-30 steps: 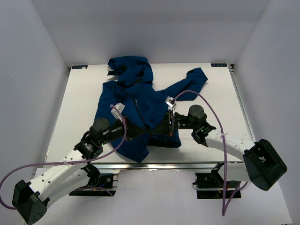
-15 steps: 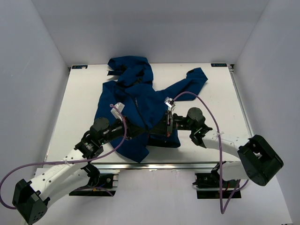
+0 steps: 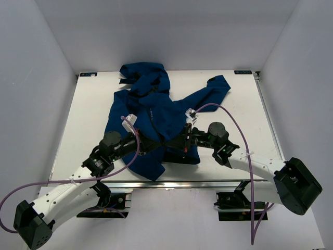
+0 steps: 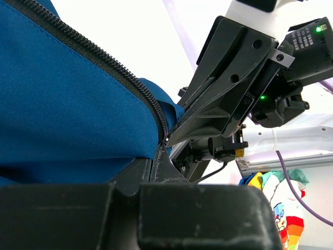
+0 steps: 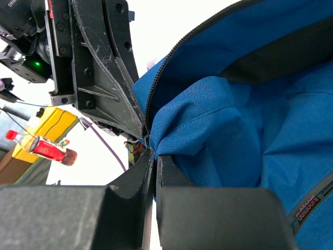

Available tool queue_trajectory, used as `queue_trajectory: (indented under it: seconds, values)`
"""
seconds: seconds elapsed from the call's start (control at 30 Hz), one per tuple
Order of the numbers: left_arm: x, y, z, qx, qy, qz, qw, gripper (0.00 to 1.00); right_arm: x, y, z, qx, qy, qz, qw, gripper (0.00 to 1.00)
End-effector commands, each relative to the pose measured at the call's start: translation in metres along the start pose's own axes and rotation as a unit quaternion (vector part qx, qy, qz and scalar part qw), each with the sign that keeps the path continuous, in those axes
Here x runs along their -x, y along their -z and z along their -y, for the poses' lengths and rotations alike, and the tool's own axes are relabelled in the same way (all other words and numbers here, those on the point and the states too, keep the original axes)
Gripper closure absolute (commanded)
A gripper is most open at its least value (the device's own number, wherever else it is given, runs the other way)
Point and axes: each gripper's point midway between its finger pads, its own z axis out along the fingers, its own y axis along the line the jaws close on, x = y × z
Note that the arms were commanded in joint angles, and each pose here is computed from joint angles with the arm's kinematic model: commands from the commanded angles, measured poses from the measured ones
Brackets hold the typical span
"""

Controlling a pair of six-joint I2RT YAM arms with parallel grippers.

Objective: Zip up the jacket

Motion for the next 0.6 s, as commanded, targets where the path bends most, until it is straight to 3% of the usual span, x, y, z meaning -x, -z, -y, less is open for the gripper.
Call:
queue_trajectory:
  seconds: [0.0,0.57]
  values:
    - [-0.002,0.001,0.010,-0.021,-0.005,-0.012,1.000,1.00,0.026,-0.003,0.000,-0.015,0.035,0.045,0.998,1.00]
    - [-0.025,-0.002,-0.021,0.043,0.008,-0.058,0.997,1.00,0.057,-0.017,0.012,-0.075,0.013,0.054,0.996,1.00]
